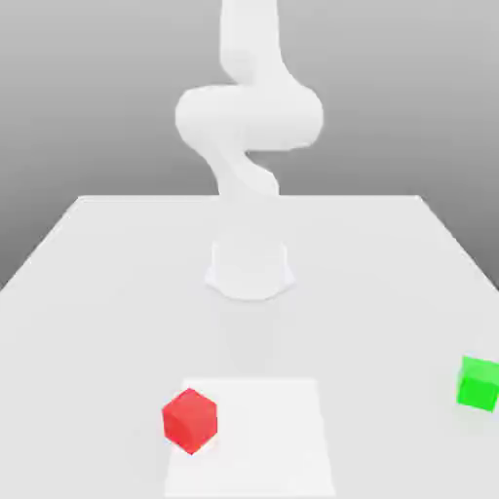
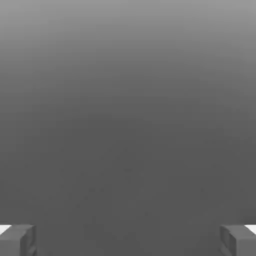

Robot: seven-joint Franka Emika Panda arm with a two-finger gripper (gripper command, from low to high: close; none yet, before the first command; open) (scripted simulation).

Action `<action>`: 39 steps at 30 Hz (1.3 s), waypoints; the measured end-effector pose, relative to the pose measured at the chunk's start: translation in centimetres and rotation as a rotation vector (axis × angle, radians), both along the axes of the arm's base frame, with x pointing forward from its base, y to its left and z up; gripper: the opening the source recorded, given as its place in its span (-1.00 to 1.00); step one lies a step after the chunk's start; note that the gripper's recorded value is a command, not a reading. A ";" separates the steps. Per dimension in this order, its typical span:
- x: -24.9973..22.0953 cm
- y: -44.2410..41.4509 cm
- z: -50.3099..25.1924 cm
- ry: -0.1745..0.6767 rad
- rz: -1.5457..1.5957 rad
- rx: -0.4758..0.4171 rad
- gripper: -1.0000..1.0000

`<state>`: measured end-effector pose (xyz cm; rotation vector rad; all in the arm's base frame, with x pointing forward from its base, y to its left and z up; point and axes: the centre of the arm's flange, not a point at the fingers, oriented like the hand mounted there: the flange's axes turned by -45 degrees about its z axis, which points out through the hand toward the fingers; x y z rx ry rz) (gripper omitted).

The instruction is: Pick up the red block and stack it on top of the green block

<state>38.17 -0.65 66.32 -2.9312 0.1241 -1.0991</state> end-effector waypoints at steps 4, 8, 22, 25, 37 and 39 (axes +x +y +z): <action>4.5 -1.4 -8.5 0.136 -0.103 0.047 0.00; 7.0 -3.0 -17.2 0.264 -0.205 0.092 0.00; 3.1 -7.1 -45.6 0.677 -0.563 0.233 0.00; 2.9 -7.1 -49.1 0.687 -0.570 0.235 0.00; 2.8 -7.1 -48.9 0.687 -0.571 0.235 -1.00; 2.8 -7.1 -46.8 0.687 -0.571 0.235 -1.00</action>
